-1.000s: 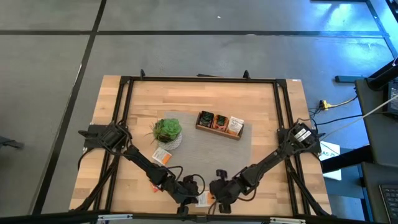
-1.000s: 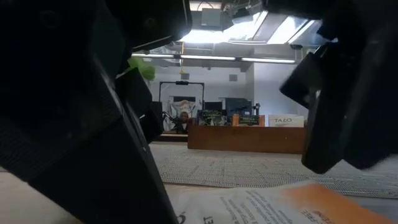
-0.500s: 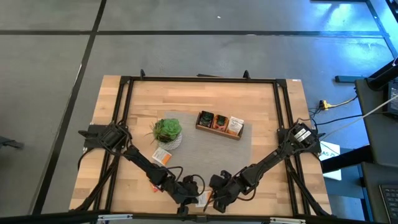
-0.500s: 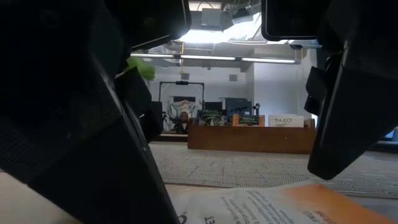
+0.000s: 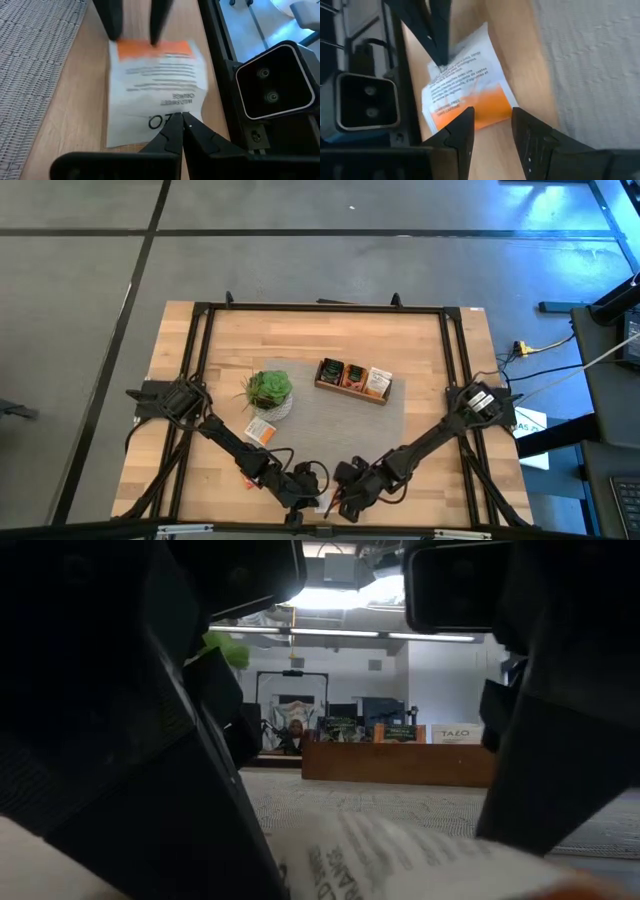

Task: Pick & Place Tea
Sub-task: Put the white tea bag into the right section of the wooden organizer

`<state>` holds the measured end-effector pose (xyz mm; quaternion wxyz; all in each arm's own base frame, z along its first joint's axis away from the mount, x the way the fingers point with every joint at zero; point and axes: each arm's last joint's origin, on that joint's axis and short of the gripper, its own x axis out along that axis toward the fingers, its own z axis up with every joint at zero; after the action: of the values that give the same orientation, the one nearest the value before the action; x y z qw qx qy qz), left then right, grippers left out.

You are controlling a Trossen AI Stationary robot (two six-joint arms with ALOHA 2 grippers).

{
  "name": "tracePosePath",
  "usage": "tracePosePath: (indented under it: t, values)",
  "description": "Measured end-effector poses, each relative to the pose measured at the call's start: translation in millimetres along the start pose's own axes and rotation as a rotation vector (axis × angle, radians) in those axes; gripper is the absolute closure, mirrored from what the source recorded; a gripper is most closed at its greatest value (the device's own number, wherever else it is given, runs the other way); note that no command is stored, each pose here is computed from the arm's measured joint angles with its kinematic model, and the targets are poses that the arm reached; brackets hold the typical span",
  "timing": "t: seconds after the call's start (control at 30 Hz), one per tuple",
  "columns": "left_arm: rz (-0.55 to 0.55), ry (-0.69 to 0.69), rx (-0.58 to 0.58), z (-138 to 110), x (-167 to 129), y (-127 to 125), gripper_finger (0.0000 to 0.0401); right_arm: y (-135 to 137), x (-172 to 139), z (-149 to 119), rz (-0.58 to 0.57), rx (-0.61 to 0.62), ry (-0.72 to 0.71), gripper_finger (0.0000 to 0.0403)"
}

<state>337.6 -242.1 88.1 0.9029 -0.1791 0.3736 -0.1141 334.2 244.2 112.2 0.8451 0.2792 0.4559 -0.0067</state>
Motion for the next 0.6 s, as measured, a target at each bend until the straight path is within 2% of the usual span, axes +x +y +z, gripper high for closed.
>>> tracePosePath:
  t: [0.27,0.6]
  values:
    - [-0.012,0.012,0.0,-0.4,0.0,-0.3,0.0399,-0.4,-0.5,4.0,0.039,0.009,0.048,0.027]
    - [-0.017,0.023,-0.006,-2.2,-0.3,-1.7,0.0399,-4.6,-2.4,4.9,0.002,0.06,0.076,0.027]
